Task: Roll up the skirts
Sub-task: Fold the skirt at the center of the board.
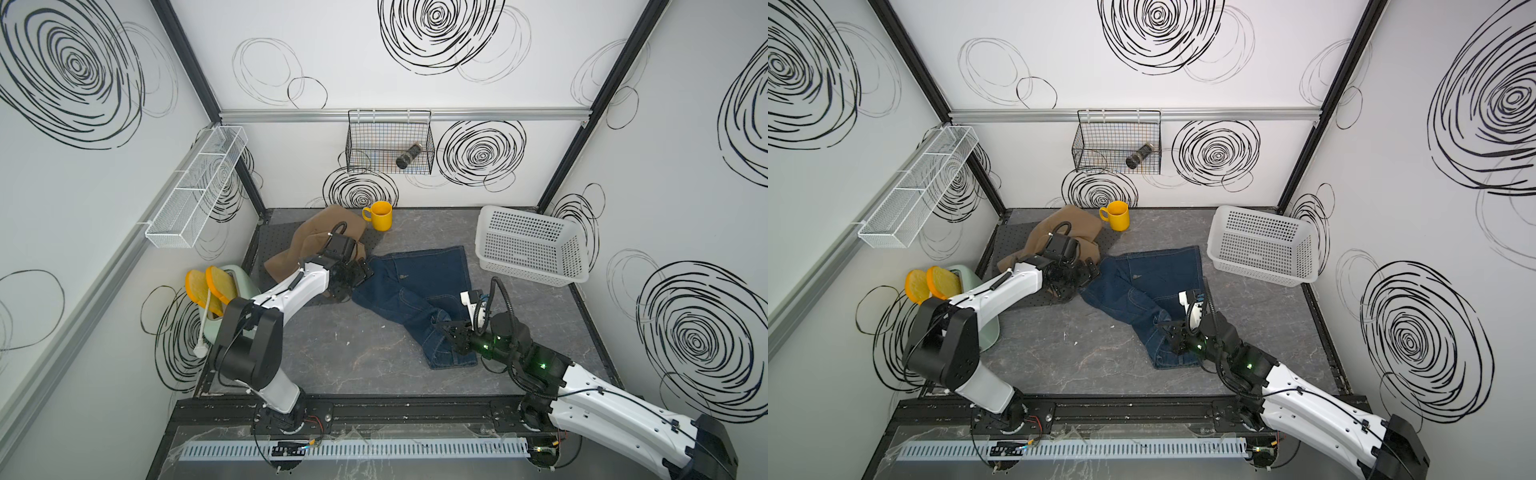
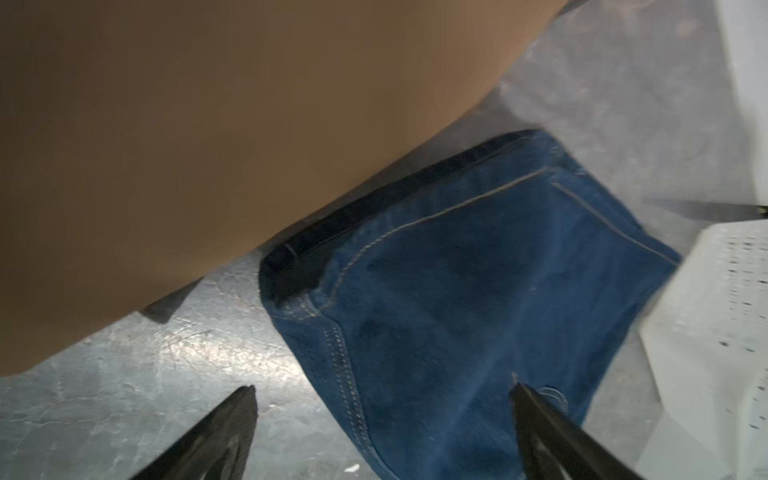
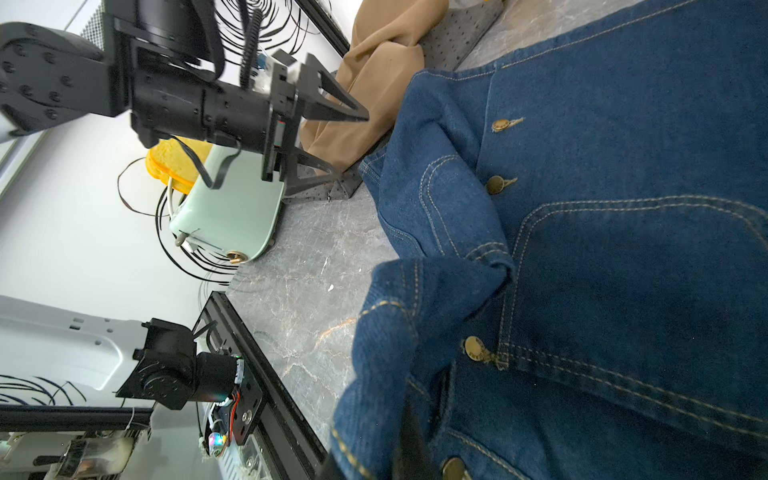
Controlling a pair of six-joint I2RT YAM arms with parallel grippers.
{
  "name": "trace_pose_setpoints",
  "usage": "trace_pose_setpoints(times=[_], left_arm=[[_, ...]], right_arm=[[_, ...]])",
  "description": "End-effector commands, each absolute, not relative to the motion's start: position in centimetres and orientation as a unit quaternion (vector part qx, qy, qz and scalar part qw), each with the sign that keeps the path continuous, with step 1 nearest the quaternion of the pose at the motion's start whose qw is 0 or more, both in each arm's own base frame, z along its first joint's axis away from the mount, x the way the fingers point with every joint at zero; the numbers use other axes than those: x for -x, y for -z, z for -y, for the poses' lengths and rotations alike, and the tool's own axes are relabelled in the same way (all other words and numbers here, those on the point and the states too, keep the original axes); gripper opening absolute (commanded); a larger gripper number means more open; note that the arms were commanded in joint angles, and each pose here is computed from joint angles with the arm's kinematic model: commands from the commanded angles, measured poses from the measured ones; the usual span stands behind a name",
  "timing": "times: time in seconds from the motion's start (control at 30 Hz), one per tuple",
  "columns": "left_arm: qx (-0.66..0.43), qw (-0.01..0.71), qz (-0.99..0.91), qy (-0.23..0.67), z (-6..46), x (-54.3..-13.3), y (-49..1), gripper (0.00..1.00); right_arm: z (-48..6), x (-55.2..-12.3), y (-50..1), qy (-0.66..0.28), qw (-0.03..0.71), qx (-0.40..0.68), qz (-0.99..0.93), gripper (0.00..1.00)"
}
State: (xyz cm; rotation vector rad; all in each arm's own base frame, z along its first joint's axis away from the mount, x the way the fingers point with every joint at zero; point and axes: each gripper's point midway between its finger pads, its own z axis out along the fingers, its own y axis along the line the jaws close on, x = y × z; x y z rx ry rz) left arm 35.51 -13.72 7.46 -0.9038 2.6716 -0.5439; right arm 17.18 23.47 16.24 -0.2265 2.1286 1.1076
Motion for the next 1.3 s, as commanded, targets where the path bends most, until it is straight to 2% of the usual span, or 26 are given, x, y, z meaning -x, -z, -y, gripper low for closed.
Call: trace_pose_setpoints(times=[0.0,0.13,0.33,0.47,0.57,0.67,0.73,0.8,0.83,1.07,1.27], left_arm=[[0.357,0.135,-0.903,0.197,13.3,-35.4,-6.3,1.00],[0.380,0.132,-0.891,0.210,13.5,-32.6,-4.3,0.98],[0.379,0.151,-0.889,0.209,12.9,-33.9,-3.9,0.99],[0.386,0.148,-0.887,0.206,12.7,-34.4,-2.6,0.90],[0.382,0.136,-0.894,0.190,12.6,-34.6,-1.4,0.74],[0.377,0.139,-0.899,0.174,12.1,-34.9,-1.1,0.46],[0.379,0.141,-0.899,0.166,11.7,-35.0,-1.5,0.23],[0.379,0.145,-0.900,0.159,11.2,-35.1,-2.4,0.05],[0.380,0.147,-0.900,0.152,10.8,-35.1,-3.2,0.00],[0.386,0.236,-0.876,0.167,6.8,-35.3,-12.9,0.00],[0.387,0.312,-0.851,0.172,2.3,-33.9,-20.0,0.00]], right_arm=[[-23.0,-16.5,-16.0,-0.433,0.343,0.087,-0.829,0.00],[-22.7,-15.9,-15.9,-0.437,0.337,0.089,-0.829,0.00],[-22.4,-15.0,-15.9,-0.448,0.336,0.105,-0.822,0.00],[-22.2,-14.7,-15.7,-0.447,0.334,0.110,-0.823,0.00],[-22.0,-14.6,-15.6,-0.443,0.335,0.110,-0.824,0.00],[-21.8,-14.4,-15.8,-0.444,0.333,0.109,-0.825,0.00],[-21.6,-14.3,-16.0,-0.445,0.332,0.104,-0.825,0.00],[-21.4,-14.2,-16.2,-0.444,0.329,0.098,-0.828,0.00],[-21.2,-14.3,-16.3,-0.444,0.327,0.091,-0.829,0.00],[-20.0,-14.5,-16.6,-0.413,0.295,0.037,-0.861,0.00],[-22.8,-13.1,-16.4,-0.440,0.238,0.101,-0.860,0.00]])
